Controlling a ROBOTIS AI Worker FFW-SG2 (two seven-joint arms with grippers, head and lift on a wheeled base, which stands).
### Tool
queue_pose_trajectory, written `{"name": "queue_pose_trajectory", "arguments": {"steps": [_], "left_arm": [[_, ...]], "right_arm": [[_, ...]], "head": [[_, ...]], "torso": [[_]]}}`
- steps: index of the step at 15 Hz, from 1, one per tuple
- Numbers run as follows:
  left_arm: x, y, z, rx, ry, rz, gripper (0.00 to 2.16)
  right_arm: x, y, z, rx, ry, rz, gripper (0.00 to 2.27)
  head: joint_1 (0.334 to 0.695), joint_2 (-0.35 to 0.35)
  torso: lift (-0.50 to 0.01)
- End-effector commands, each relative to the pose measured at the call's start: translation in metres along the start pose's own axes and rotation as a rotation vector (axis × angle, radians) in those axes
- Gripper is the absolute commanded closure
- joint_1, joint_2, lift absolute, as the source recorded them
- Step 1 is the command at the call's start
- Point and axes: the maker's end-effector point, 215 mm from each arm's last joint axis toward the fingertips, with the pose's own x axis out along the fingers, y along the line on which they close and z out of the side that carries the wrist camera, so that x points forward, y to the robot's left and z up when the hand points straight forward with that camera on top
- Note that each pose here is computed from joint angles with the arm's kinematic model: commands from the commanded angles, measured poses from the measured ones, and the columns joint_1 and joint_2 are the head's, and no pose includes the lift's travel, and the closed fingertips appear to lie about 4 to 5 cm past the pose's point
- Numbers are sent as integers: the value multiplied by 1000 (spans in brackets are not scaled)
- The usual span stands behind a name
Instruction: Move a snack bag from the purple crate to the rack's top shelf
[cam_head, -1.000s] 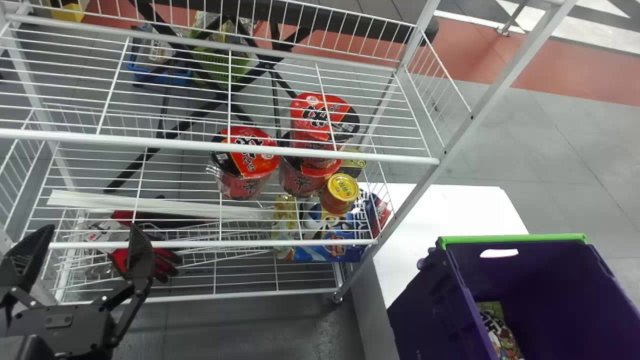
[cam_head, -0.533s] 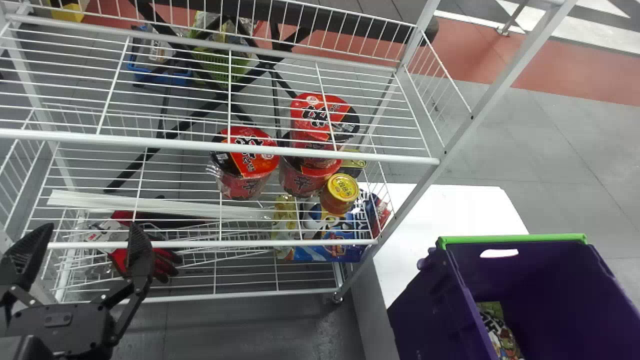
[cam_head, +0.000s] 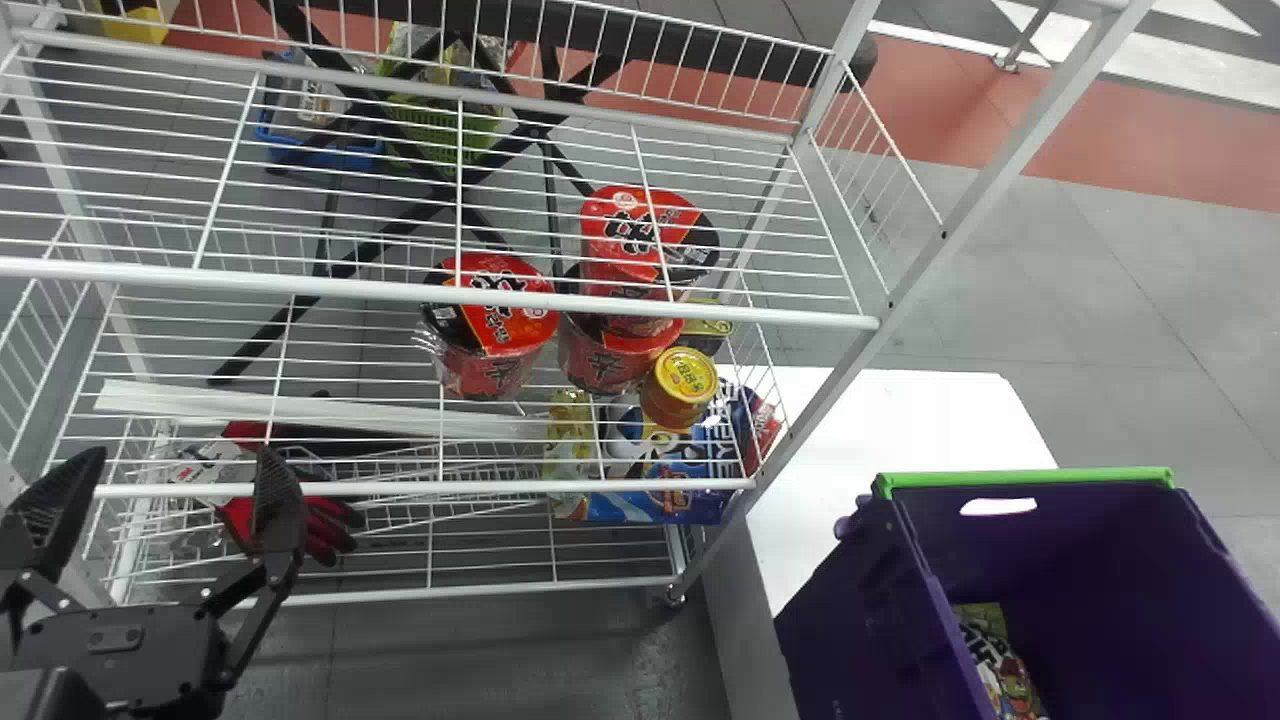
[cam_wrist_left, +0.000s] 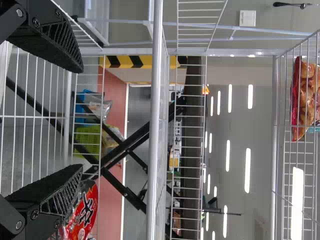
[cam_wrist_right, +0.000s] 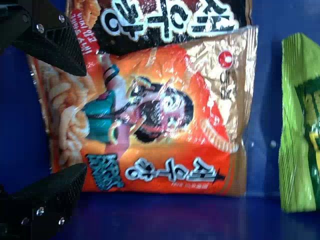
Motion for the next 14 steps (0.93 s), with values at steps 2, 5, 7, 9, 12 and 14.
{"name": "queue_pose_trajectory", "arguments": {"steps": [2,5,7,9,12,14], "left_arm": [[0,-1,1,-1,-1,-1,154],[1,1,1,2,-2,-2,154],[3,3,1,-2,-2,-4,154],[4,2,1,-5,-2,-7,154],[5,1,-2,-7,2,-9,154],[5,2,-3,-7,4,-7,154]], "right_arm": [[8,12,12,-9,-15,7,188],[11,16,12,-4,-9,7,188],[13,18,10,-1,0,9,188],[13,17,9,-1,2,9,218],[16,17,10,-6,2,9,572],[16,16,13,-3,5,10,1659]], "head": [[695,-350],[695,-350],[695,-350],[695,-350],[695,-350],[695,-350]], "torso": [[-456],[-456],[-456],[-456],[-456],[-456]]}}
